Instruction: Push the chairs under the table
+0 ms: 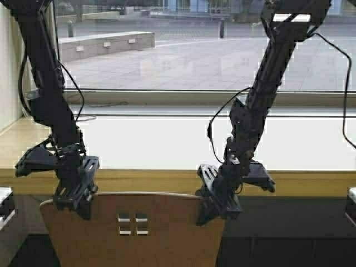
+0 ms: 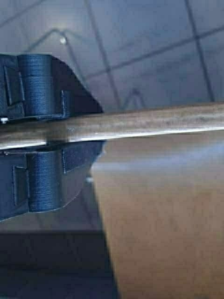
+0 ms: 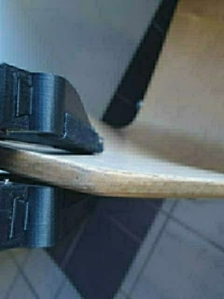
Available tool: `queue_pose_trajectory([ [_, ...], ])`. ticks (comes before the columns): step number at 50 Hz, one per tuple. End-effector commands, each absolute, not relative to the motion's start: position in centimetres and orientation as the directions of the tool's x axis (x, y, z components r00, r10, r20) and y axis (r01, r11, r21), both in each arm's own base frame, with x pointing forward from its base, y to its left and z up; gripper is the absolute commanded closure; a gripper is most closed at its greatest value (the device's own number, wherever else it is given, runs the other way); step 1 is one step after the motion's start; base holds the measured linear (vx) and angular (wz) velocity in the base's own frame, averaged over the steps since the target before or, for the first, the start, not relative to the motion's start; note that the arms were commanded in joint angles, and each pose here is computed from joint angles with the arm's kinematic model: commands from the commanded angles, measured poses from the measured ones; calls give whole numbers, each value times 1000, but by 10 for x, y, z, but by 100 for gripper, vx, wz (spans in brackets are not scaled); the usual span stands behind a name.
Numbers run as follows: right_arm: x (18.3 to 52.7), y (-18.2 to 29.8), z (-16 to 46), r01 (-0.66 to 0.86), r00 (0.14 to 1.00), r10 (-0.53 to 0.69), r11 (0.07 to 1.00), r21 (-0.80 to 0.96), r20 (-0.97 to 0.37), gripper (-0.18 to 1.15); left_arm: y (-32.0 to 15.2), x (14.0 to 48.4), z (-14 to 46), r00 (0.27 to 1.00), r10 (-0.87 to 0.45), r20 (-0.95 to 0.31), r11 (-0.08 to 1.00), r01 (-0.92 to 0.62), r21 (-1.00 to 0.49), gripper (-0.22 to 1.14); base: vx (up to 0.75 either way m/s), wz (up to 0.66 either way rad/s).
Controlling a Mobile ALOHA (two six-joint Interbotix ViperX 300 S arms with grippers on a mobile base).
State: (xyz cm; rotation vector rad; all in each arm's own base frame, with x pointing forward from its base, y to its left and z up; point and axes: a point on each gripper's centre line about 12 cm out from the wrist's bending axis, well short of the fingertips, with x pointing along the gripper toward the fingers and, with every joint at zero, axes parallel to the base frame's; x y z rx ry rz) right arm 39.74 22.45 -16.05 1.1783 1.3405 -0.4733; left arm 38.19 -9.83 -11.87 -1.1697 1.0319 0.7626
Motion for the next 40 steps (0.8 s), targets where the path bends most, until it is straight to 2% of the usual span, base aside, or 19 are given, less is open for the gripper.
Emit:
queue_pose_trajectory([
  [1, 409, 232, -150, 771, 277, 351, 475, 425, -895, 93, -101, 390, -113, 396, -34, -917, 298, -872, -388, 82, 21, 0],
  [40, 401, 234, -138, 756, 254, 368, 502, 421, -895, 93, -104, 393, -116, 384, -47, -922, 303, -874, -380, 82, 18, 1],
])
